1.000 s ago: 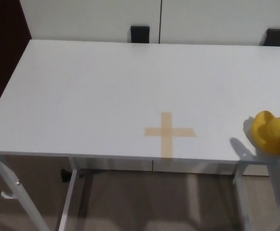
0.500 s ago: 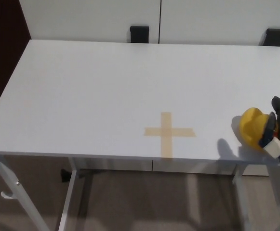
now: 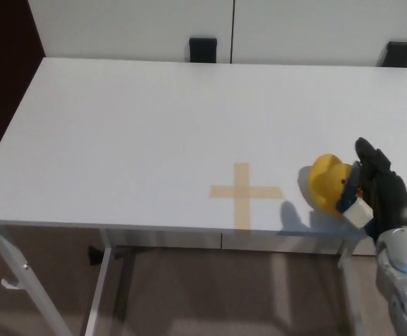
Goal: The robot uses its right hand to push the yellow duck toy to the center of the white desk.
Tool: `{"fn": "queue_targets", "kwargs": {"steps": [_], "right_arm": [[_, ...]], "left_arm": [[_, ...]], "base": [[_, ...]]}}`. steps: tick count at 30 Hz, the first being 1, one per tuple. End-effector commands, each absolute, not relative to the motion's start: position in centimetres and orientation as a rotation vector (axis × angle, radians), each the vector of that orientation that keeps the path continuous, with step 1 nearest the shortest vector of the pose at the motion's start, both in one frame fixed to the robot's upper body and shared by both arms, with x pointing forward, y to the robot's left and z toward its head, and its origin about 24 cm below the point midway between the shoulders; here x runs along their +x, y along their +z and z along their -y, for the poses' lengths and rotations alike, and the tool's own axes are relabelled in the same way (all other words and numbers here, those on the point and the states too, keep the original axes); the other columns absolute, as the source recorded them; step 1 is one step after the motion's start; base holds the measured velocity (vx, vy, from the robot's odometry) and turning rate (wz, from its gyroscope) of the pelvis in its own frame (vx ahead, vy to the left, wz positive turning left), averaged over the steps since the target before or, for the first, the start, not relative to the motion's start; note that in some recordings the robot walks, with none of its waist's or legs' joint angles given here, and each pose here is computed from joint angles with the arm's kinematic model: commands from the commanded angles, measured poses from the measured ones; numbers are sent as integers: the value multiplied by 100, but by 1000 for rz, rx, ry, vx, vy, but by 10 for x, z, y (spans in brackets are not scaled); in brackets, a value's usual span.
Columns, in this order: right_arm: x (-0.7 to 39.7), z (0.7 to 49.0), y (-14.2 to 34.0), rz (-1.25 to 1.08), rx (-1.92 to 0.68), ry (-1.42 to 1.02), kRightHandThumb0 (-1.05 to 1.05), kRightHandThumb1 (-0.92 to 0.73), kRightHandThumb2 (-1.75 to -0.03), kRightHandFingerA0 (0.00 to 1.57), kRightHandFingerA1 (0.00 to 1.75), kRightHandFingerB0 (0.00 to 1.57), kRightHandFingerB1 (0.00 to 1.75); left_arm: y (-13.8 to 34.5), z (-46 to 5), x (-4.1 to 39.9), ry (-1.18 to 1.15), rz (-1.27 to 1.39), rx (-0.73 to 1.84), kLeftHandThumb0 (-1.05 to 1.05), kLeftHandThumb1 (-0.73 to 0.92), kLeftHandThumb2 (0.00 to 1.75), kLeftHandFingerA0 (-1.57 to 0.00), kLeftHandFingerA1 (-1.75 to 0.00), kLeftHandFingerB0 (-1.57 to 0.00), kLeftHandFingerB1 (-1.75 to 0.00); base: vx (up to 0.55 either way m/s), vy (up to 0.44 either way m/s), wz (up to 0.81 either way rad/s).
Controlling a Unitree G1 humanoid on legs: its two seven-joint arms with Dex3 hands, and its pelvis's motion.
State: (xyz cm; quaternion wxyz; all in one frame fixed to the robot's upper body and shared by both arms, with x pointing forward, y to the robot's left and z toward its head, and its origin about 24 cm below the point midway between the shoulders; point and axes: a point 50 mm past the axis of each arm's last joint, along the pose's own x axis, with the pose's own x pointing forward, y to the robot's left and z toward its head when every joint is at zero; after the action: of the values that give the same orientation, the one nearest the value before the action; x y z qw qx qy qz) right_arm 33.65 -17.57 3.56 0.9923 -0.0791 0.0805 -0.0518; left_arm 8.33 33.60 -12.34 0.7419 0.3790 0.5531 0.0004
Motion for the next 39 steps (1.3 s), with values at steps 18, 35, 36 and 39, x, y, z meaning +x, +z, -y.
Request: {"fn": "queue_targets", "kwargs": {"steps": [18,35,36,39], "right_arm": [[334,133,29,-174,-194,41,-96,-87,-125,0,10,9,7],[340,108,43,-162,-211,153,-95,-75,-101,0,27,0,16],[339,105,43,-166,-215,159,-91,-92,-80,0,15,0,19],[337,99,45,-161,-226,177,-87,-80,-123,0,24,0,18]], "left_arm": [[-123,-333,87,-26,-1172,854,-19,70,64,-84,-79,-78,-61],[-121,-335,92,-9,-1175,851,-19,71,67,-86,-81,-82,-69],[-122,-335,92,-14,-1175,858,-18,70,69,-86,-84,-84,-73],[-122,-335,92,-19,-1175,862,-19,71,67,-85,-79,-82,-68]], "base": [[0,0,0],[0,0,0],[0,0,0],[0,0,0]]}}
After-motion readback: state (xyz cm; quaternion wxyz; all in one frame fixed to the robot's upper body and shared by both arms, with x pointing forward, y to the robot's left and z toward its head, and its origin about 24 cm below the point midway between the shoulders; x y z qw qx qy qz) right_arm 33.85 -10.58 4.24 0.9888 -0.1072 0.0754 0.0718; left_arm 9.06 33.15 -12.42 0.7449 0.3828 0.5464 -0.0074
